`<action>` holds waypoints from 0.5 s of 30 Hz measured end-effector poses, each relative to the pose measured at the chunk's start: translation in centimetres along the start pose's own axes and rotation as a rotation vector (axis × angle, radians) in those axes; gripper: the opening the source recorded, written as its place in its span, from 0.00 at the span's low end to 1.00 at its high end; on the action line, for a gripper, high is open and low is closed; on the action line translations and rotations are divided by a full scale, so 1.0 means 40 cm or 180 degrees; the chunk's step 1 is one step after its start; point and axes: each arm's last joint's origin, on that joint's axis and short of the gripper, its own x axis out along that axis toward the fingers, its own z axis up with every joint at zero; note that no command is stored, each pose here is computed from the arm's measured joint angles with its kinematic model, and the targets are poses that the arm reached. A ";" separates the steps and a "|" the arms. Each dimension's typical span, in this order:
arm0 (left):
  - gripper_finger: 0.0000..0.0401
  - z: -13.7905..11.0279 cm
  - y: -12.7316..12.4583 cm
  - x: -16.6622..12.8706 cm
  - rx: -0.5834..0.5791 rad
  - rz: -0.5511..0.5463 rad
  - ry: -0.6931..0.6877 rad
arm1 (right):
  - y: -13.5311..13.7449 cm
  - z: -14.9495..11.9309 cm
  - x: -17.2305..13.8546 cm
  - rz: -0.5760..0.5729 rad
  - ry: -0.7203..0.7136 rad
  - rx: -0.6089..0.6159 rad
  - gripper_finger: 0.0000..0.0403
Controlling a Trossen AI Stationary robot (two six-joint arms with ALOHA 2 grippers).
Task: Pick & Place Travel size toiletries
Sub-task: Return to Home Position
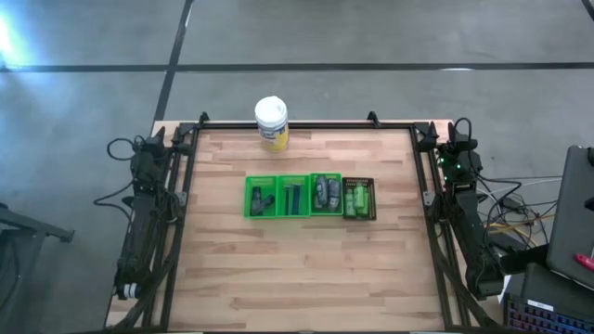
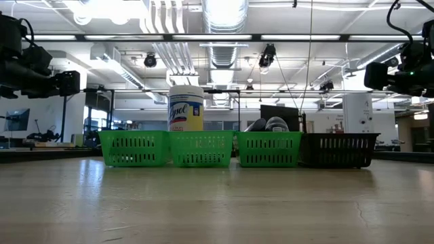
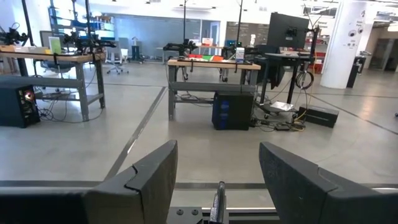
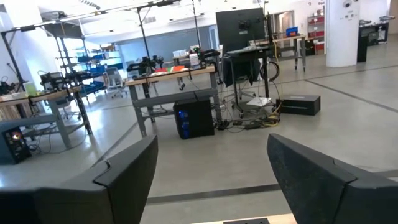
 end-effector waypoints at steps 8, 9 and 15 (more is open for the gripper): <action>0.58 0.000 0.000 0.000 0.0000 0.0000 0.0000 | 0.000 0.000 0.000 -0.0002 0.0000 0.0000 0.68; 0.58 0.000 0.000 0.000 0.0000 -0.0002 0.0000 | 0.000 0.000 0.000 -0.0002 0.0000 0.0000 0.67; 0.58 0.000 0.000 0.000 0.0000 0.0000 0.0000 | 0.000 0.000 0.000 -0.0001 0.0000 0.0000 0.63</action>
